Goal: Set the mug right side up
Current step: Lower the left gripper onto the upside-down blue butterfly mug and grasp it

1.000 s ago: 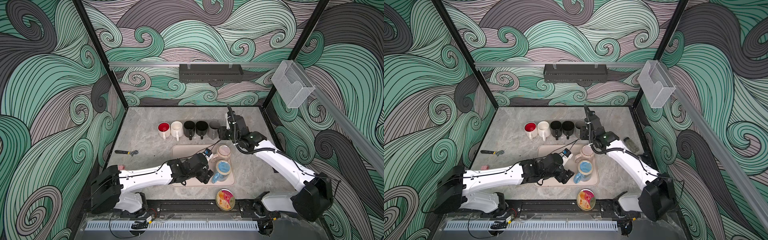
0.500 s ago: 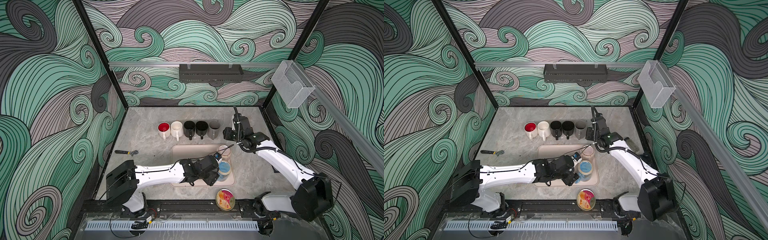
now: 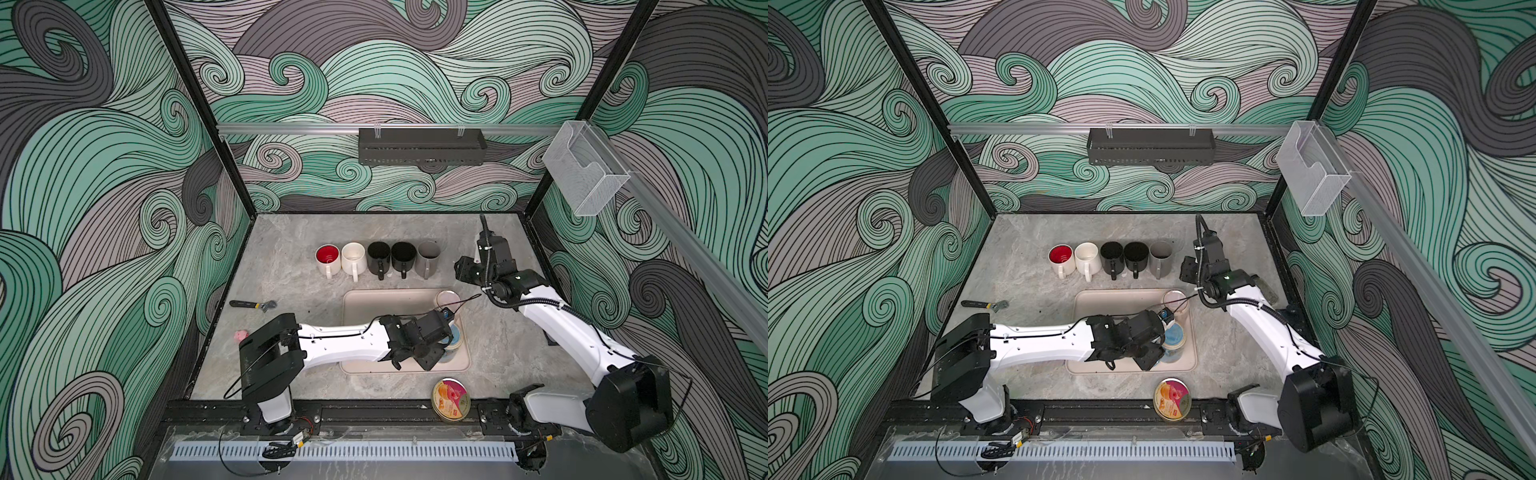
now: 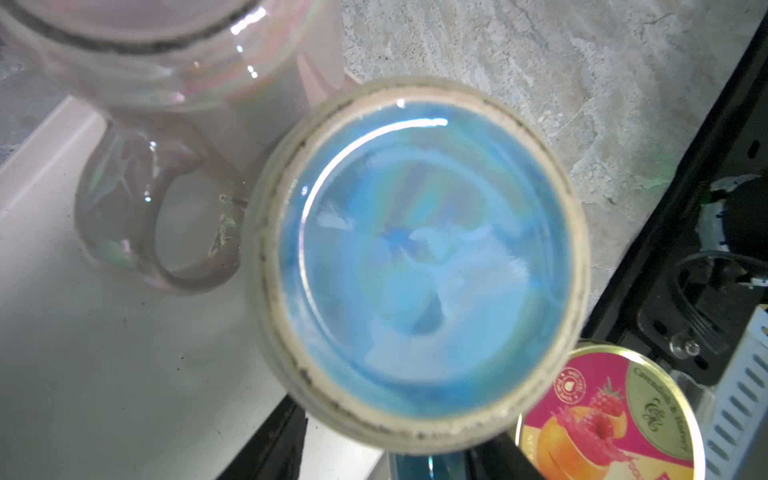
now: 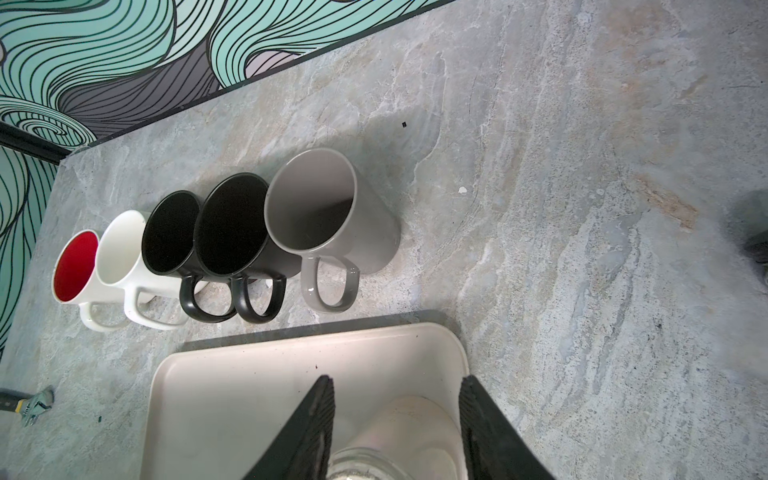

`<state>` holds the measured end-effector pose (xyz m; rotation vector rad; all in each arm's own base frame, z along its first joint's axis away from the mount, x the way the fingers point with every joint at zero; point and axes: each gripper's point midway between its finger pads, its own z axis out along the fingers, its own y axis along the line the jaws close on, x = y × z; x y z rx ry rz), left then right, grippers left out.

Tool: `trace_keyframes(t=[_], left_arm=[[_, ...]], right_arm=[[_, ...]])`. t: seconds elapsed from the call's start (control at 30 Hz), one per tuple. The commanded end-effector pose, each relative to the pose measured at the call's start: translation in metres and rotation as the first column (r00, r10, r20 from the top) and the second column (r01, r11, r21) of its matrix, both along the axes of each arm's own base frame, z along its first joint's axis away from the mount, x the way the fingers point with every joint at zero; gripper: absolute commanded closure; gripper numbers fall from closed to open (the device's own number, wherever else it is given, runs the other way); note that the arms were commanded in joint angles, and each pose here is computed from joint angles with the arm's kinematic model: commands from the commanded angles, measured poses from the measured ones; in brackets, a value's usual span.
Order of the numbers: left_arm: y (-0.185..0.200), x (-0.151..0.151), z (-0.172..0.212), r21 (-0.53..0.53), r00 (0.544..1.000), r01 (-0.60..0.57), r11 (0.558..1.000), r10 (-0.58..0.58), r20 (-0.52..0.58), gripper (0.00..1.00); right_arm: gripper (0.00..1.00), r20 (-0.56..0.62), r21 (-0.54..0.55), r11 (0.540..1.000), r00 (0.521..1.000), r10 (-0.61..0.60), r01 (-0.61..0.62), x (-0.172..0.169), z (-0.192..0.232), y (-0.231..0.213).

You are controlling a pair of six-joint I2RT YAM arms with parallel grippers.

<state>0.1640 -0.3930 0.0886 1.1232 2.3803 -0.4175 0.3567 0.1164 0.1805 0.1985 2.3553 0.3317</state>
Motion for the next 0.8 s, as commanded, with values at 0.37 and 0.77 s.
trace_keyframes(t=[0.37,0.77], left_arm=[[-0.0091,0.0020,-0.0037,0.028,1.000,0.005,1.000,-0.005,-0.006,0.51],[-0.0114,0.0032,-0.0051,0.030,1.000,0.005,1.000,-0.005,-0.008,0.64]], right_arm=[[0.50,0.043,0.058,0.998,0.999,-0.020,0.018,-0.0021,0.0061,-0.0060],[0.50,0.042,0.078,0.997,0.999,-0.019,0.016,-0.0032,0.0030,-0.0058]])
